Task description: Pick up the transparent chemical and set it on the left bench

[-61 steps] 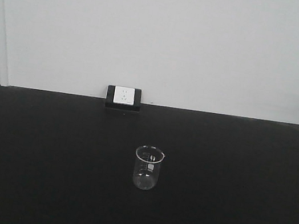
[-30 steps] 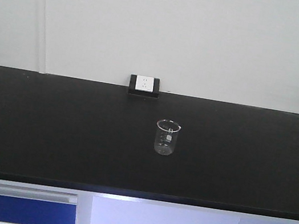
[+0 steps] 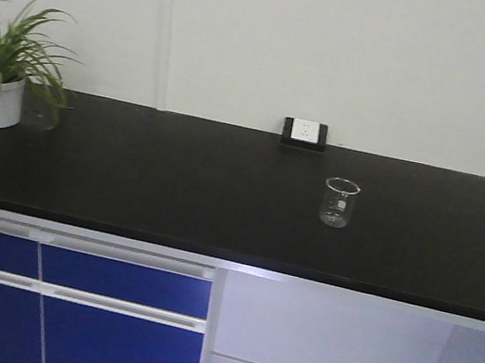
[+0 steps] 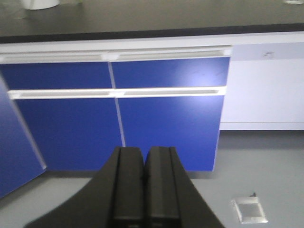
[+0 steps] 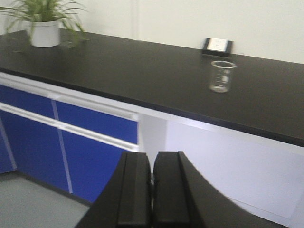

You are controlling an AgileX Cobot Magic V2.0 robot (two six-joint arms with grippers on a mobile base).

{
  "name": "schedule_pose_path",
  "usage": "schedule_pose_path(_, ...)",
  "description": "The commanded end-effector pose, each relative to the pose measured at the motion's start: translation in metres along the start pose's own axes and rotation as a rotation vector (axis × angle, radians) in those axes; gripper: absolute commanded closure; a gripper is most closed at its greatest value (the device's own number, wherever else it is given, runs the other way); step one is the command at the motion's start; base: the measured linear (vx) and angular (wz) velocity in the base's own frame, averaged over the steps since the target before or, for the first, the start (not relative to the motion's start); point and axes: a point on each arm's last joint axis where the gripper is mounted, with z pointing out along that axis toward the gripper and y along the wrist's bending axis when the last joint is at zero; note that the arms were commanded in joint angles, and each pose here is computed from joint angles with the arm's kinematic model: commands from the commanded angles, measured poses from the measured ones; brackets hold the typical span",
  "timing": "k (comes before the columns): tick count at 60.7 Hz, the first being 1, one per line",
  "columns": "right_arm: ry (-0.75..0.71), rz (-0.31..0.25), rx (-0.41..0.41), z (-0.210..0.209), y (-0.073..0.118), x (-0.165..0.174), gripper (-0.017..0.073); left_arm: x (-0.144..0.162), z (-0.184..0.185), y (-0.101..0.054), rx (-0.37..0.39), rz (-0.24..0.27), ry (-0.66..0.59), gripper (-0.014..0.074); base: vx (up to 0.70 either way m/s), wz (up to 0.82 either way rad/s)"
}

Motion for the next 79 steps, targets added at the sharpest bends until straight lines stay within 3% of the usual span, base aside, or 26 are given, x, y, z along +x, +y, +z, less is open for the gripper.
schedule_pose_path(1, -0.106, -0.007, 0.004, -0.0020, -0.0007, -0.0172, 0.0562, -0.0028, -0.0013, 0.0001, -0.002, -0.009, -0.081, 0.0597, -0.34, 0.45)
schedule_pose_path(79, -0.106, -0.007, 0.004, -0.0020, -0.0007, -0.0172, 0.0562, -0.0028, -0.0013, 0.0001, -0.002, -0.009, -0.081, 0.0597, -0.23, 0.71)
